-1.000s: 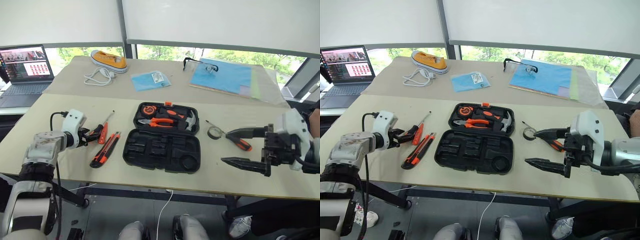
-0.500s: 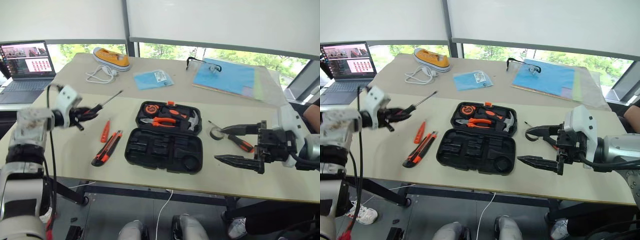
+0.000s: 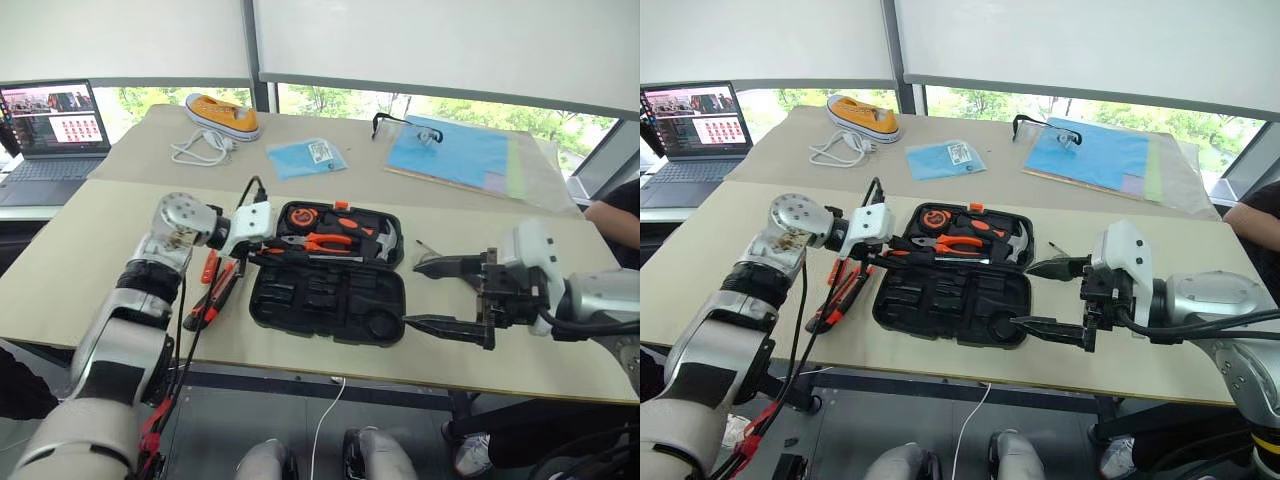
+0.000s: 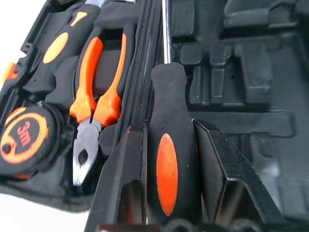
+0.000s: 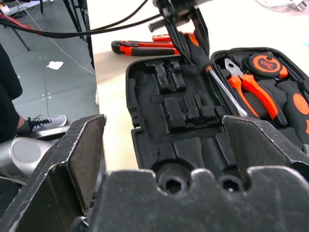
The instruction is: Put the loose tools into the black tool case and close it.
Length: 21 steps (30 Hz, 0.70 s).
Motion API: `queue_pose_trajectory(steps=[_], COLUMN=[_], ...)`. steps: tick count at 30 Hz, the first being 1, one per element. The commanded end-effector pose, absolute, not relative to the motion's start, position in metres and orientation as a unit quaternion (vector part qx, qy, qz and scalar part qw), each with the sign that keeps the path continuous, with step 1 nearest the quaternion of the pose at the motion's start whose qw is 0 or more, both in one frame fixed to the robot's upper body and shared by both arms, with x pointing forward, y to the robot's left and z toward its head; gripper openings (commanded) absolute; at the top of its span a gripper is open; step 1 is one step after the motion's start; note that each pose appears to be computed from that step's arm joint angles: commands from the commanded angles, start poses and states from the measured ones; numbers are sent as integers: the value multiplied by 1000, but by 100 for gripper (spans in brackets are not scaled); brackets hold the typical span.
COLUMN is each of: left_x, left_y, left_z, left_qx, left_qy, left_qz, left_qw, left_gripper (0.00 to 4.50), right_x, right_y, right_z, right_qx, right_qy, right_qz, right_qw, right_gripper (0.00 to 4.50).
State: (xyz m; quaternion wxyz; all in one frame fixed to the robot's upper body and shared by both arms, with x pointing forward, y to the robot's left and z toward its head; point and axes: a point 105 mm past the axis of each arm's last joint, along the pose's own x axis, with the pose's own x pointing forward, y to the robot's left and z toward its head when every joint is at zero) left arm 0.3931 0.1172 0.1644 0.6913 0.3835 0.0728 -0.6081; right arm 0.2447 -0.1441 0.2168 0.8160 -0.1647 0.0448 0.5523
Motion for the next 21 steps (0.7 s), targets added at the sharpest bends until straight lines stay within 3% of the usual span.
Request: queue_pose_trajectory(steps=[1, 7, 15, 17, 19, 21], left_x=[397, 394, 397, 398, 399, 399], left_y=[103, 96, 96, 95, 94, 92], left_z=[175, 166, 160, 163, 170, 175], left_qx=[395, 407, 412, 411, 403, 391], left_qy=[47, 49, 61, 59, 58, 57], left_qz=[-612, -629, -621, -622, -623, -627], left_qw=[684, 660, 664, 664, 668, 671], left_gripper=[95, 95, 95, 196, 249, 249], right_x=[240, 238, 239, 239, 238, 238], right_y=[-140, -139, -141, -140, -139, -139], right_z=[224, 221, 222, 221, 220, 220], right_qx=[-182, -185, -186, -186, -186, -185], right_qy=[20, 19, 18, 19, 19, 20], right_qz=[548, 542, 536, 536, 537, 538], right_qw=[816, 820, 823, 823, 822, 822], right_gripper=[450, 450, 450, 450, 450, 450])
